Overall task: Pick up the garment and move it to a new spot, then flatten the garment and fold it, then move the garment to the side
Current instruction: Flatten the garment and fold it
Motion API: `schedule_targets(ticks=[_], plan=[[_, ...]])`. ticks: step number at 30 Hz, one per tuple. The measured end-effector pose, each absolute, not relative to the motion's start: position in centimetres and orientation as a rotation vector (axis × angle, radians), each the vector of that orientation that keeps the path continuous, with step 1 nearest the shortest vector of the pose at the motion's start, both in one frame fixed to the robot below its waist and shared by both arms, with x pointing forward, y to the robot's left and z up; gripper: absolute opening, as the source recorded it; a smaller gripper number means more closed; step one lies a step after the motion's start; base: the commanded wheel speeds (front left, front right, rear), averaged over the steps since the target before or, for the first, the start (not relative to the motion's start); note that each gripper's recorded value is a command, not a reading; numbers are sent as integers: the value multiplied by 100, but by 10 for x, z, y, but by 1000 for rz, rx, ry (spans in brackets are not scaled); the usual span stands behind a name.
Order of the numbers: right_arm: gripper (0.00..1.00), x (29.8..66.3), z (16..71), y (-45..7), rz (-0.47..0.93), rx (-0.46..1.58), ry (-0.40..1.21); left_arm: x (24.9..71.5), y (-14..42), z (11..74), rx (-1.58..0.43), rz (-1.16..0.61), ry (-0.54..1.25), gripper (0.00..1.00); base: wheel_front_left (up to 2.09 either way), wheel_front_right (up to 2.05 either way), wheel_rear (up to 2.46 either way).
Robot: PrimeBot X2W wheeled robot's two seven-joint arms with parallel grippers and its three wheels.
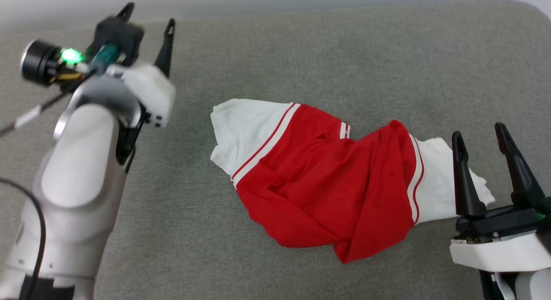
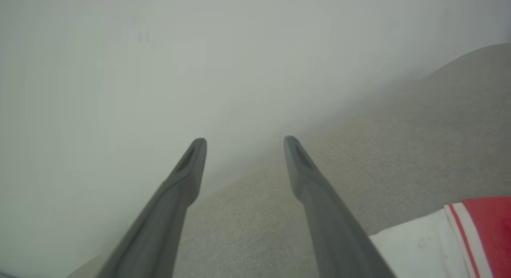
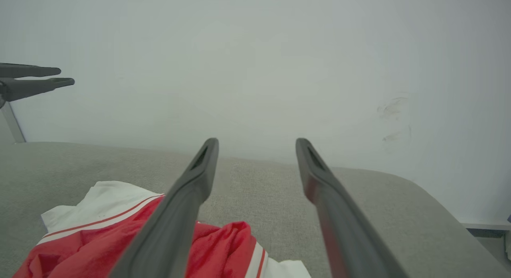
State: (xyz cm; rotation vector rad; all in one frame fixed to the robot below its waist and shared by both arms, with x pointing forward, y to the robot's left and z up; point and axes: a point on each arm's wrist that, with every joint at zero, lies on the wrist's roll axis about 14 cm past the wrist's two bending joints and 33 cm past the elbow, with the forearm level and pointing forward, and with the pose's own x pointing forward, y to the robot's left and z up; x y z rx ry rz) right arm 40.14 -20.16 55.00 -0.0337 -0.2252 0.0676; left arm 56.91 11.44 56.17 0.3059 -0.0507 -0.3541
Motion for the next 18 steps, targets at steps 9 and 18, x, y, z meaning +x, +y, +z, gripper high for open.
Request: schedule_targets(ticks=[9, 18], plan=[[100, 404, 527, -208, 20, -24, -162, 589, 67, 499, 404, -571, 455, 100, 0, 0, 0], [100, 419, 515, -210, 17, -46, -132, 567, 55, 437, 526, -719, 895, 100, 0, 0, 0]])
